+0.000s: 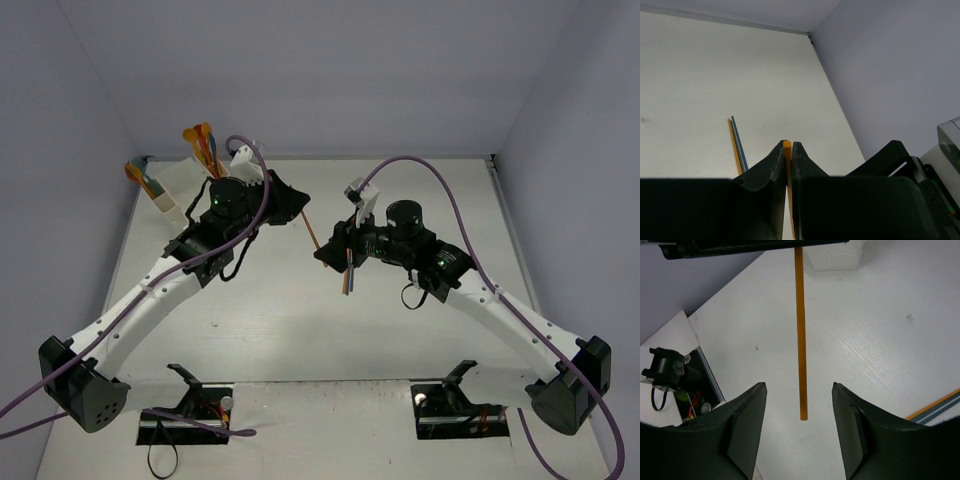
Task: Sort the eating utensils into containers
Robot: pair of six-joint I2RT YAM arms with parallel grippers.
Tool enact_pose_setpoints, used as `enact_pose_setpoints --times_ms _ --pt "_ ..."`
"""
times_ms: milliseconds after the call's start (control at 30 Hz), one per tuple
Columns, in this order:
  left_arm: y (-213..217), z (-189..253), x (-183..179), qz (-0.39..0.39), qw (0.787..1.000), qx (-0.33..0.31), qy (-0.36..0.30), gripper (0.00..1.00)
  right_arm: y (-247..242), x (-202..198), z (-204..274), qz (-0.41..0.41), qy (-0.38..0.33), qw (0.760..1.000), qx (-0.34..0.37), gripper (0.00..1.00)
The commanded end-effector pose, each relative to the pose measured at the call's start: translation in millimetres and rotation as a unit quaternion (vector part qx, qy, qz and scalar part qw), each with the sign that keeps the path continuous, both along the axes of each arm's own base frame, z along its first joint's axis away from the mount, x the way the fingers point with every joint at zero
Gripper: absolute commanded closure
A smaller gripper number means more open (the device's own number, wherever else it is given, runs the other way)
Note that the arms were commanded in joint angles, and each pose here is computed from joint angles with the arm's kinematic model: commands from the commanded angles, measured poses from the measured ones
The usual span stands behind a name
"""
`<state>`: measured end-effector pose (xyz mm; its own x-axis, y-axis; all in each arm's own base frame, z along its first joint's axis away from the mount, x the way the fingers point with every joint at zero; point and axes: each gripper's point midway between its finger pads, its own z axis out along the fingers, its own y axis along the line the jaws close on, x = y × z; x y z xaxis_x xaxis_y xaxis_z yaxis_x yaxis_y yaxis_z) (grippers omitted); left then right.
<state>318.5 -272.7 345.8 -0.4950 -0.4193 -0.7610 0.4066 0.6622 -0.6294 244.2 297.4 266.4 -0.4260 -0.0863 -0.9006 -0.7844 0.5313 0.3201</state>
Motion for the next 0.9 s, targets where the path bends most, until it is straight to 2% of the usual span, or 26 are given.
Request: enact_pose_setpoints --times_ms 0,100,167,300,433,633,867 --pt "37.6 52.4 11.7 0.054 0.994 0.022 -0.09 1.0 5.7 12.0 41.1 -0.005 -0.052 0.998 0.037 0.33" --pt "70.6 50.3 26.1 0.089 0.99 0.054 -0.093 1.0 1.2 16.3 40.2 -0.016 -0.053 0.998 0.035 0.25" --pt "111.0 54.2 42.4 0.136 0.983 0.078 -0.1 1.0 -1.7 18.7 36.6 -0.022 -0.049 0.998 0.033 0.24" --pt "202.6 70.6 72.1 0.239 0.949 0.16 -0.127 1.0 -10.2 24.6 27.2 -0.034 -0.04 0.998 0.027 0.24" --pt "279.9 76.5 98.2 0.316 0.916 0.212 -0.126 1.0 -19.8 30.4 15.7 -0.043 -0.025 0.999 0.023 0.24" --pt "347.5 67.7 130.8 0.381 0.878 0.261 -0.126 1.0 -38.2 41.6 6.1 -0.059 -0.015 0.998 0.016 0.24" --pt "388.2 37.2 169.6 0.418 0.86 0.262 -0.13 1.0 -49.1 46.3 0.5 -0.076 -0.006 0.997 0.008 0.25"
